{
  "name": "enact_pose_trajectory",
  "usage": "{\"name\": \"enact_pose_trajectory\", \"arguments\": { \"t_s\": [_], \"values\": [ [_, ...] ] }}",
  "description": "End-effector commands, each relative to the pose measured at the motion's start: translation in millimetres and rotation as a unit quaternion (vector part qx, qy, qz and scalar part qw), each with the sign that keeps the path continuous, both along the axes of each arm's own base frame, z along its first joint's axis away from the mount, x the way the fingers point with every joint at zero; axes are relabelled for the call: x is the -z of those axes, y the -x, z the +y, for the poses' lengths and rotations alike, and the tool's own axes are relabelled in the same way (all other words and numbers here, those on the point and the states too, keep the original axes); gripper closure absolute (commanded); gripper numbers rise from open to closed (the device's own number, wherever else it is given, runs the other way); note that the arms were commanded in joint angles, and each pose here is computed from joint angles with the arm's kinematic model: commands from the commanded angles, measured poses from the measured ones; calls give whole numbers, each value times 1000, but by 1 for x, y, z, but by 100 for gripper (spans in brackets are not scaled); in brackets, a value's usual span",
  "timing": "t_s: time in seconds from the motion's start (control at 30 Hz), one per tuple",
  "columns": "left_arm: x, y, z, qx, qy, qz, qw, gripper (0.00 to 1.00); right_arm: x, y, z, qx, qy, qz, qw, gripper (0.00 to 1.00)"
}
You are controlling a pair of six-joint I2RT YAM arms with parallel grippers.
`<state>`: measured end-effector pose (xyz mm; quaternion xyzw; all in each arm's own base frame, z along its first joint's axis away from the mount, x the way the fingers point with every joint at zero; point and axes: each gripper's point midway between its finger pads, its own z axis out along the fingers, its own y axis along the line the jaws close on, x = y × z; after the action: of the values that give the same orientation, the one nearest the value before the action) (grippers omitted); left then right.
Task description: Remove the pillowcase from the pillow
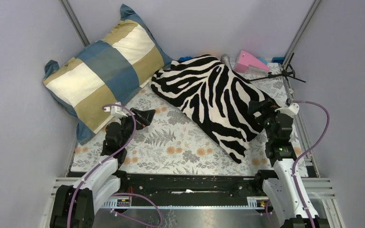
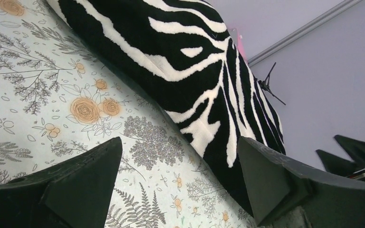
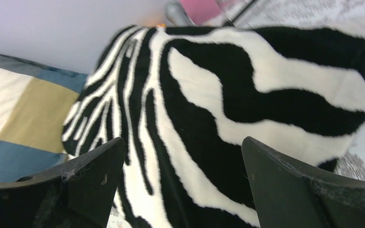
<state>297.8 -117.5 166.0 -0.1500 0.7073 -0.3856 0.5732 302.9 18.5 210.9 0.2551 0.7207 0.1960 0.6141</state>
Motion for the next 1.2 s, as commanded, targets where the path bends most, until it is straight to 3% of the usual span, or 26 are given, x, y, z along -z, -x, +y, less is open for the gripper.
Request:
{"name": "enact_pose_trajectory", "arguments": {
  "t_s": [0.0, 0.2, 0.4, 0.5, 0.63, 0.7, 0.83, 0.93, 1.07, 1.17],
  "values": [
    [-18, 1, -12, 32, 13, -38, 999, 1, 21, -6, -14, 49, -12, -1, 999, 0],
    [-15, 0, -25, 73, 25, -31, 997, 1, 67, -4, -25, 91, -25, 102, 990, 0],
    [-12, 0, -35, 102, 34, -24, 994, 1, 111, 15, -43, 169, -44, 188, 967, 0],
    [-10, 1, -39, 114, 37, -22, 993, 1, 125, 16, -29, 131, -55, 194, 971, 0],
    [-9, 0, -42, 123, 38, -22, 991, 1, 115, 6, 18, -17, -67, 160, 985, 1],
    [-9, 1, -43, 126, 37, -22, 991, 1, 97, 3, 46, -114, -60, 120, 984, 10],
    [-9, 0, -44, 128, 36, -21, 991, 2, 62, -1, 74, -203, -53, 72, 975, 40],
    [-8, 0, -46, 130, 35, -21, 991, 2, 43, 0, 117, -275, -2, 69, 959, 52],
    [-8, 0, -48, 134, 33, -20, 990, 2, 18, 13, 193, -372, 43, 43, 926, 72],
    [-8, 0, -47, 132, 28, -23, 991, 2, -3, 35, 251, -464, 56, 5, 884, 76]
  ]
}}
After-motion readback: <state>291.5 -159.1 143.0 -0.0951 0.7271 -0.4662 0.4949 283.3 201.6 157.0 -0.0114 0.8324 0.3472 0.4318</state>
